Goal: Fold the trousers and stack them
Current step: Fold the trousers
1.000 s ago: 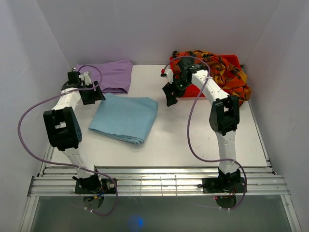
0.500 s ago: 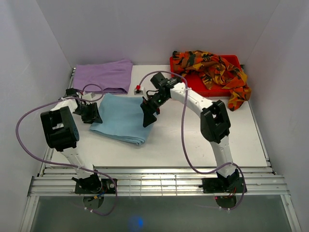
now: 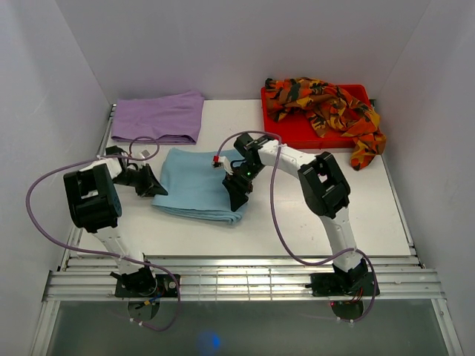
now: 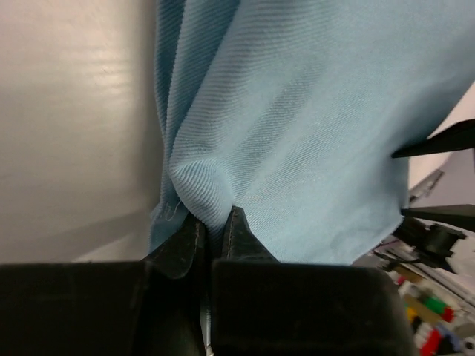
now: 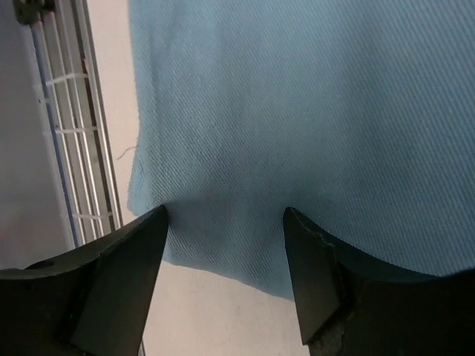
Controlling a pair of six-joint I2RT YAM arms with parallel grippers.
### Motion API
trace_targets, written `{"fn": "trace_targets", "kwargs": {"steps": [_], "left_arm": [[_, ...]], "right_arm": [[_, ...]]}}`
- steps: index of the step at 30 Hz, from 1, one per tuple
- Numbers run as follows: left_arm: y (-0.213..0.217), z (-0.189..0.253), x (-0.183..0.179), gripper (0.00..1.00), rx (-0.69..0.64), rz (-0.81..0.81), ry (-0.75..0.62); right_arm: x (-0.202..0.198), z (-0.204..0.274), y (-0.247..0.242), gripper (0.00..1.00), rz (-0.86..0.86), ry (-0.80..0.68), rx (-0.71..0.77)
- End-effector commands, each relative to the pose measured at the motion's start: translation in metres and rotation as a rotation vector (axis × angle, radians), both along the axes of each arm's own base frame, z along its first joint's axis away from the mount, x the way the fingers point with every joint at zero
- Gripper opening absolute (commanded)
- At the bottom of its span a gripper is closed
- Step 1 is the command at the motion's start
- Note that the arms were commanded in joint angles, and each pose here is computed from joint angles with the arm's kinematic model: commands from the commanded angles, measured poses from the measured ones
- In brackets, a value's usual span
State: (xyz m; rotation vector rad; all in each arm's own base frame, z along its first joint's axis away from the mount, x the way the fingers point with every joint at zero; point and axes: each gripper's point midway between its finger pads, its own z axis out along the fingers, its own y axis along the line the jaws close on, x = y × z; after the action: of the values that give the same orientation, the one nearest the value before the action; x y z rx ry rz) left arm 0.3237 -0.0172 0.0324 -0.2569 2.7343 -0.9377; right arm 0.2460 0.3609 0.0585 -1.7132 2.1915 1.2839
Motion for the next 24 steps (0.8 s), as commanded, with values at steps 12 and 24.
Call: {"fn": "trace_targets", "kwargs": {"steps": [12, 24], "left_arm": [[-0.002, 0.07, 0.013, 0.5, 0.037, -0.074, -0.294], [-0.063, 0.101, -0.031, 0.46, -0.329, -0.25, -0.323]], "right_arm": [[0.055, 0.044, -0.037, 0.76, -0.035, -0.318, -0.004], [-0.031, 0.085, -0.024, 0.64, -0.14, 0.315, 0.239]]}}
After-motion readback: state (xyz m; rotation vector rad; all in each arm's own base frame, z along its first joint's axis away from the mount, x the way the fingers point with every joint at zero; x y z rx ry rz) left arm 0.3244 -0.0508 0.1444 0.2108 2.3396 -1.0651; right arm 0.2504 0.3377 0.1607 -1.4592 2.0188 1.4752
